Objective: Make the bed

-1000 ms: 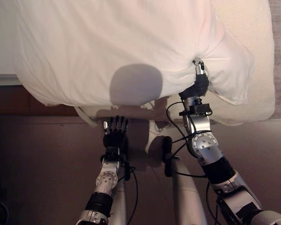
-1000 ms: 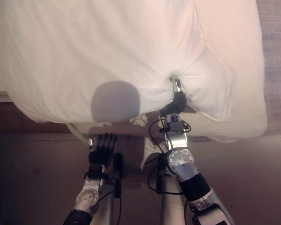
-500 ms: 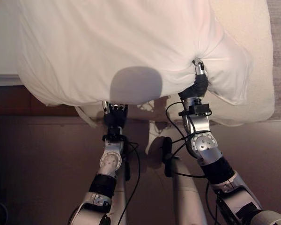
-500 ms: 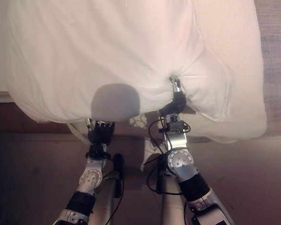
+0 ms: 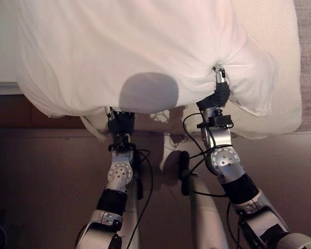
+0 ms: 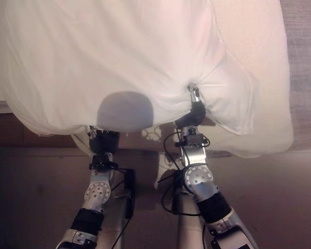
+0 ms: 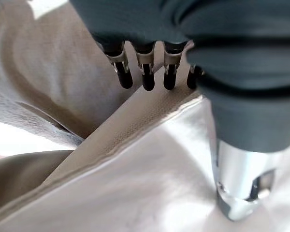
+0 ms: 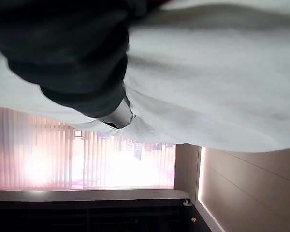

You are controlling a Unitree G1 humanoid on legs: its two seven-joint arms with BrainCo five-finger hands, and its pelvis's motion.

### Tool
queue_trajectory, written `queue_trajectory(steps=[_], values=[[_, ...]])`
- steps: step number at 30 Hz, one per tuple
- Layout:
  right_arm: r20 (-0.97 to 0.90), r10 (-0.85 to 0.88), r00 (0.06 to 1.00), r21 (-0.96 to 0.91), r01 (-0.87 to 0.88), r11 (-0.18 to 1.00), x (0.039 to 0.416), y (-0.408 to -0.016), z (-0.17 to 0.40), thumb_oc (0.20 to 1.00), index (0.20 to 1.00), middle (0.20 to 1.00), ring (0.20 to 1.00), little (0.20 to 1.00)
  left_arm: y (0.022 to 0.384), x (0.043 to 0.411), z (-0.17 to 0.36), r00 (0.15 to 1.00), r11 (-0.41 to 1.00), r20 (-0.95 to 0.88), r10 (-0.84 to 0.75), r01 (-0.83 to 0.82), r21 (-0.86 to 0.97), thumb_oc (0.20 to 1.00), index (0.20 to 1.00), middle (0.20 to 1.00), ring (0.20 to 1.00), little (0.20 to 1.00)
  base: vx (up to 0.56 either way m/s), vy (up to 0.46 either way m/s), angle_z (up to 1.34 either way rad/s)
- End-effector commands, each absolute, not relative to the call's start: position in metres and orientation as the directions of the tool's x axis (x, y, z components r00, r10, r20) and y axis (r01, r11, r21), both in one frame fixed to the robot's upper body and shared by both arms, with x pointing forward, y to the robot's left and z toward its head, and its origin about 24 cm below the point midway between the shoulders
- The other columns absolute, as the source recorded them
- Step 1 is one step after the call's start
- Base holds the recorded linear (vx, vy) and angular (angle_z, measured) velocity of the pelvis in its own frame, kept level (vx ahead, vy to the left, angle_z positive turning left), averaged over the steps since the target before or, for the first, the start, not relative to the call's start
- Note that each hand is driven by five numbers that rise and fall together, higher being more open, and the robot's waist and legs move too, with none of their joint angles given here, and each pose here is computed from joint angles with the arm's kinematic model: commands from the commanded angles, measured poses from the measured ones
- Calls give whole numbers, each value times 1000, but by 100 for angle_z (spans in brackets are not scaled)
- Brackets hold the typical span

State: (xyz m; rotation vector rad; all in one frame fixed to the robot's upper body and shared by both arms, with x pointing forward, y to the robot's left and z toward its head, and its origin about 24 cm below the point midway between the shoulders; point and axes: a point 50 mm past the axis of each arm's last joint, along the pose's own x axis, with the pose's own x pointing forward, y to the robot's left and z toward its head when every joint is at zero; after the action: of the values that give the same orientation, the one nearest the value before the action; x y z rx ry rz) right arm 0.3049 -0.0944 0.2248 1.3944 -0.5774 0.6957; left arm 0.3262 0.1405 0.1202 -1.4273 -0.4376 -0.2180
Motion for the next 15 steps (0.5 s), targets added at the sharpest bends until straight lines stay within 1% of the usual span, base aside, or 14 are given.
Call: queue_trajectory(steps=[1,3,4,6,10,13,15], values=[[900,43,435,436,-900,-29,267,-98,259,200,200,200,200,200,159,317,151,803,176,568,181,542,-822,1000,1000,1000,1000,1000,0,0,0],[901,43,431,432,-901,-27,267,-99,259,200,200,200,200,200,160,316,154,791,177,584,180,558,-811,1000,1000,1000,1000,1000,0,0,0],[903,44,427,428,-904,-21,266,-101,258,200,200,200,200,200,160,312,160,766,181,620,171,594,-784,1000,1000,1000,1000,1000,0,0,0],[904,45,424,425,-905,-17,265,-101,258,200,200,200,200,200,159,311,161,758,181,631,165,606,-775,1000,1000,1000,1000,1000,0,0,0],[911,41,410,410,-912,-10,263,-103,260,200,200,200,200,200,150,302,165,716,180,692,90,672,-719,1000,1000,1000,1000,1000,0,0,0],[917,43,398,398,-917,-1,262,-104,261,200,200,200,200,200,145,298,156,722,179,691,38,676,-715,1000,1000,1000,1000,1000,0,0,0],[918,43,394,394,-919,-1,262,-104,261,200,200,200,200,200,144,296,153,726,168,687,30,674,-719,1000,1000,1000,1000,1000,0,0,0]])
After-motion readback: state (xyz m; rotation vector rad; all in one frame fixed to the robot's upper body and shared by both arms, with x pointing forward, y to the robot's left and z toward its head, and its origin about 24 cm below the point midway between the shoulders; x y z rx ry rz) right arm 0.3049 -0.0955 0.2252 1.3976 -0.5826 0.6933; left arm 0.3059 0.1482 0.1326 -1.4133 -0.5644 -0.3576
